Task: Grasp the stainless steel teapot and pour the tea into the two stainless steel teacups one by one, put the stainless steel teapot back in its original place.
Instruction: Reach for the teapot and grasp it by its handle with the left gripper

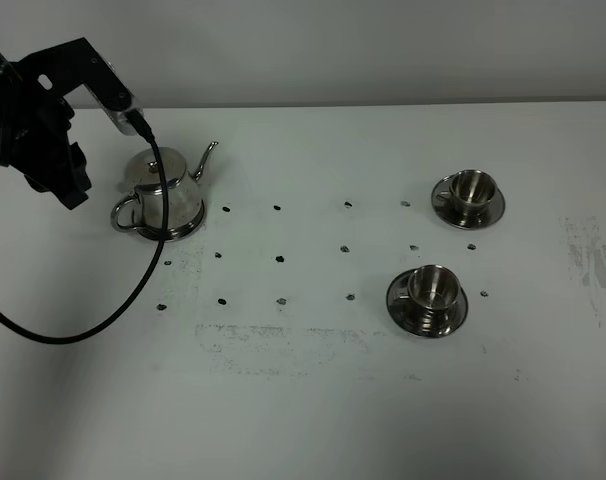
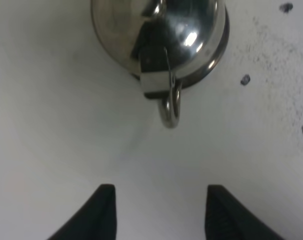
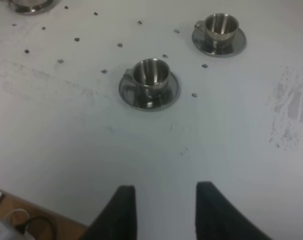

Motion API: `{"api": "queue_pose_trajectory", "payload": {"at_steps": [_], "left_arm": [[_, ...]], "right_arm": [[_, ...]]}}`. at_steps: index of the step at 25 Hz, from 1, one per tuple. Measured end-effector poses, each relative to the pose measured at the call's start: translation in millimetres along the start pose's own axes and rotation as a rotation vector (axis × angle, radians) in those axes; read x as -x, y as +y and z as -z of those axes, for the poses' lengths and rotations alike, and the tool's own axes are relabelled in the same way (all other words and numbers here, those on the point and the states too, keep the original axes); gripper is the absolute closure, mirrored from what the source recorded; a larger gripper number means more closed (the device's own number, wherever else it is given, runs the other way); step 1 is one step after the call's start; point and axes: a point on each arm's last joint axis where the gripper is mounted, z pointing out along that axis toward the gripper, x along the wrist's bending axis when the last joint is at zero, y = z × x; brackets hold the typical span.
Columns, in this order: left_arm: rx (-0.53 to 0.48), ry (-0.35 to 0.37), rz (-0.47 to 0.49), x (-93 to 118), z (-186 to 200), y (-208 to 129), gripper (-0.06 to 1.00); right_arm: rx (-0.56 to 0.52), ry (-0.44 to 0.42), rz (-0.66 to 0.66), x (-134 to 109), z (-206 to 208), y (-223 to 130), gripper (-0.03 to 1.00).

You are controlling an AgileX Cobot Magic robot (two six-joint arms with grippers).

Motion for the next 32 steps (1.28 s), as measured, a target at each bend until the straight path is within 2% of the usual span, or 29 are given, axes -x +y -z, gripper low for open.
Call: {"api": "queue_pose_trajectory", "payload": {"at_steps": [4,7,12,18,25,32], "left_arm": [[0.001,-0.035,0.017,-4,-21,6,0.44],[0.001,-0.047,0.053,-8,-31,11,0.42],[0.009,-0.046,0.085,-8,-44,16,0.42],[-0.002,-0.079,0.096,-6,-63,17,0.42],[0.017,-0.070,0.095,-3,-72,23,0.42],[0.015,-0.071,0.162,-3,-80,24,0.42]], "right_arm": [[0.000,0.000,0.000,0,0,0,0.66],[0.000,0.000,0.000,0,0,0,0.66],[0.000,0.000,0.000,0,0,0,0.66],[0.000,0.000,0.000,0,0,0,0.66],[0.000,0.000,0.000,0,0,0,0.66],[0.000,0.000,0.000,0,0,0,0.66]]}}
